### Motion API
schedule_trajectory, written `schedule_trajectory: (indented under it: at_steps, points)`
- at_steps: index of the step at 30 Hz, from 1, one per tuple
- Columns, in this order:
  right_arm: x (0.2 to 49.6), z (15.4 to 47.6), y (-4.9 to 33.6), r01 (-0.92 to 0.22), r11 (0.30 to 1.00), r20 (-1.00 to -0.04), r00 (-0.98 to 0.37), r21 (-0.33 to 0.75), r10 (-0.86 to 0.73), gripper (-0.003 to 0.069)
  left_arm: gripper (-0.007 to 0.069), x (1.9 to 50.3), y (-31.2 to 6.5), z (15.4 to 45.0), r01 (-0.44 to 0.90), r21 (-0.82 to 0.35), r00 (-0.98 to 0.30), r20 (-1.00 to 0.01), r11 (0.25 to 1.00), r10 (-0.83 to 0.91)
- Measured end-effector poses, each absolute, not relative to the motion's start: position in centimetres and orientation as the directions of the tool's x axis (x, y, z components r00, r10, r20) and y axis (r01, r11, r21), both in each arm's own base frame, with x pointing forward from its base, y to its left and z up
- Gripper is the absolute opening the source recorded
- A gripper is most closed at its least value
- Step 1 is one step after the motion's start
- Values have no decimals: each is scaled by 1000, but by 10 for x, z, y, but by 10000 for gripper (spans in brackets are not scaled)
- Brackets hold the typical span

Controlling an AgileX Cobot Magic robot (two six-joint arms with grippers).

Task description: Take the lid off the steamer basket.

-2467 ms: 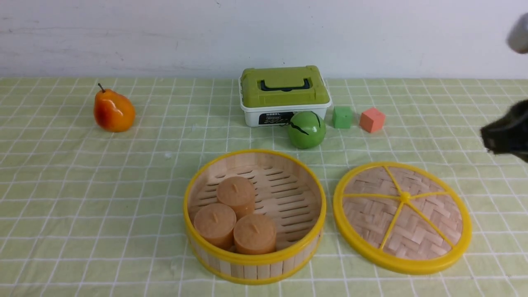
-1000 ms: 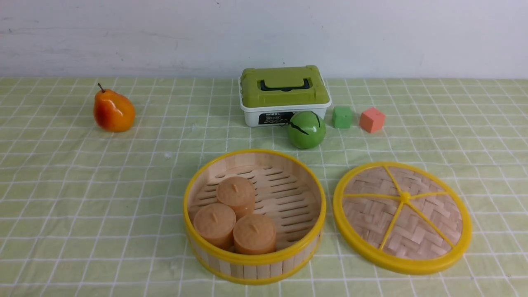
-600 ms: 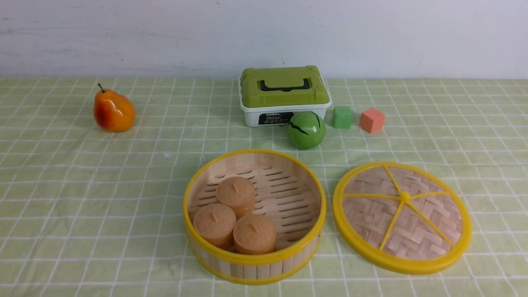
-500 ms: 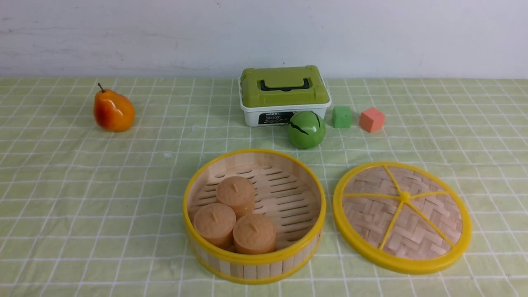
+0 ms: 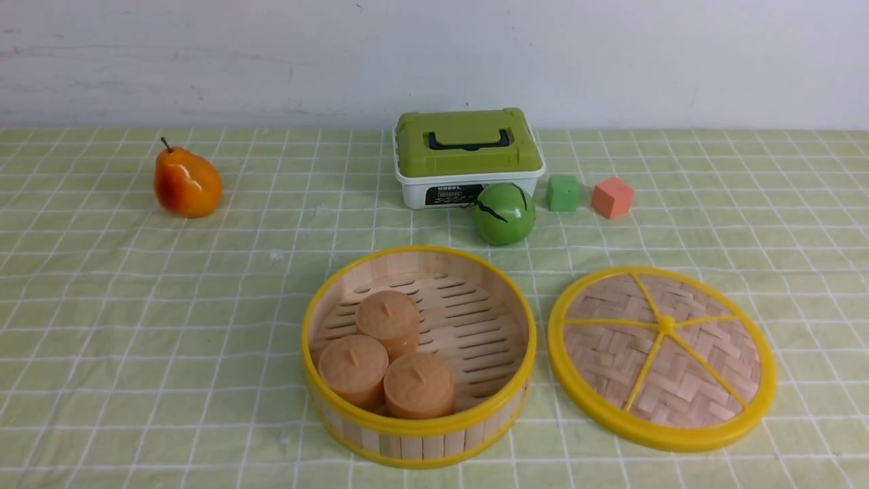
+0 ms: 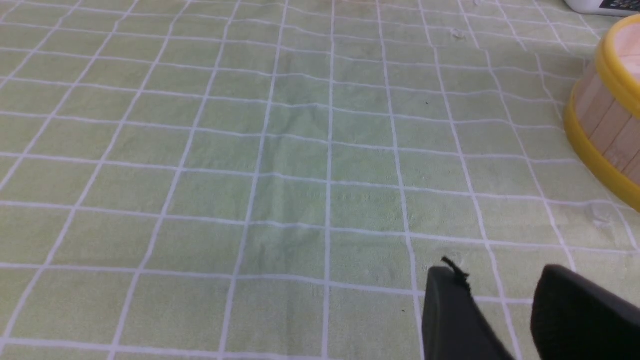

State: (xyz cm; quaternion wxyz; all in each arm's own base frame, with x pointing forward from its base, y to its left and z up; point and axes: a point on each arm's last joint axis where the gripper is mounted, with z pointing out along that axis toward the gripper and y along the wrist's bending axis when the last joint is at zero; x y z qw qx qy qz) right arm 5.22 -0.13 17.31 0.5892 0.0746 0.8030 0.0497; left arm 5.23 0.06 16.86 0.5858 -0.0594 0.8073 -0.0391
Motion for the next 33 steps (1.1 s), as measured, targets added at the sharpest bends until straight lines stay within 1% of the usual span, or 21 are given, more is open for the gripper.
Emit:
schedule_trajectory:
  at_steps: [33]
  points:
    - [52,173,-1,66,982,-936,-297,177,189,87,239,52,1,169,-50,-133,-307,-941,990,-142]
